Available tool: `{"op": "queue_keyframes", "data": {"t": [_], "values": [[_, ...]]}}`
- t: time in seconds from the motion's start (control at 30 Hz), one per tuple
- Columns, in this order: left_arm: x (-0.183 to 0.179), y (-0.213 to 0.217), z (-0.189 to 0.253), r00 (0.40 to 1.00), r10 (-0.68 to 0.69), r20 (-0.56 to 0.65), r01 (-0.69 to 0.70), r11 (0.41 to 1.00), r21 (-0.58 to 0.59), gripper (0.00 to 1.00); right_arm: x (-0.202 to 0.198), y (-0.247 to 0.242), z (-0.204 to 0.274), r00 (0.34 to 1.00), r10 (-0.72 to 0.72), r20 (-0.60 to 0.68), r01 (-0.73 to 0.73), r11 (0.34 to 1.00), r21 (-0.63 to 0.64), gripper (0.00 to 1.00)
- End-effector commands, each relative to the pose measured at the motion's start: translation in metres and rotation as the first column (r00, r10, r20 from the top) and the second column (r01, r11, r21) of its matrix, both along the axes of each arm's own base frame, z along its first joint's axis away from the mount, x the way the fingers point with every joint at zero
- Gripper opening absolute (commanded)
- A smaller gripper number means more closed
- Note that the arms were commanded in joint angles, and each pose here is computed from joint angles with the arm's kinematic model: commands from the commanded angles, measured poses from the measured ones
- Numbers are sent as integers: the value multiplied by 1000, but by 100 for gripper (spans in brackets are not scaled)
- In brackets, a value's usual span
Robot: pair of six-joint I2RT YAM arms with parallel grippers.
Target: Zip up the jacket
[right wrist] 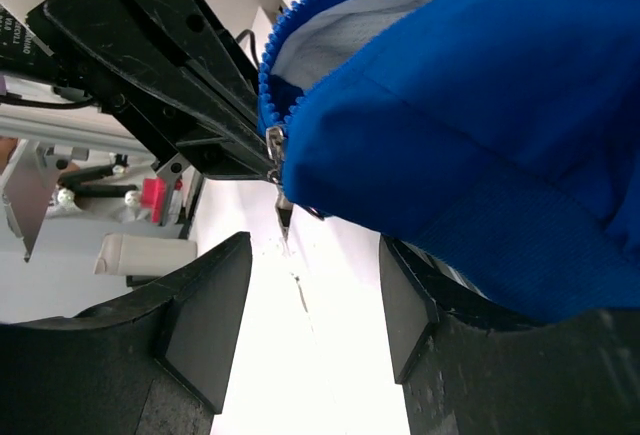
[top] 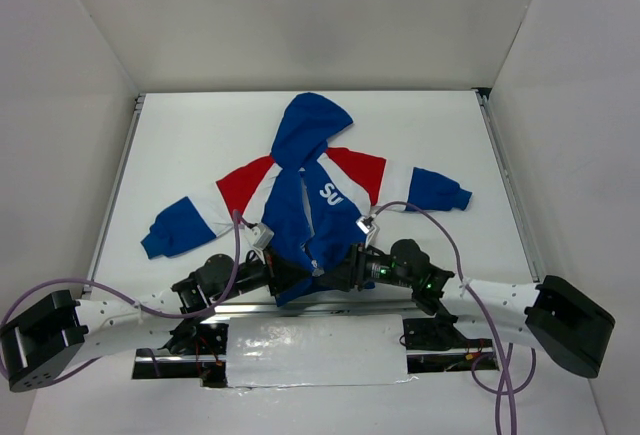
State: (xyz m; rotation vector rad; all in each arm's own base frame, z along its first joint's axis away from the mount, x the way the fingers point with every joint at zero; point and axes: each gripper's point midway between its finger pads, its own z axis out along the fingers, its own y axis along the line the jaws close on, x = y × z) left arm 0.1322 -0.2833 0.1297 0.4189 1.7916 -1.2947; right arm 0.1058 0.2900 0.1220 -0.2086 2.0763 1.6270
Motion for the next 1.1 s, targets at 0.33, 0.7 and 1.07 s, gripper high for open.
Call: {"op": "queue_keyframes", "data": {"t": [0.33, 0.7, 1.07], "values": [[-1, -6, 25, 999, -21, 32, 23, 996, -86, 0, 6, 15, 31, 998, 4, 59, -10, 994, 106, 58], [-1, -6, 20, 999, -22, 27, 24, 997, -79, 0, 8, 20, 44, 996, 10, 86, -24, 988, 155, 52], [1, -6, 19, 1000, -15, 23, 17, 997, -79, 0, 5, 23, 45, 996, 31, 81, -43, 988, 146, 35]]}}
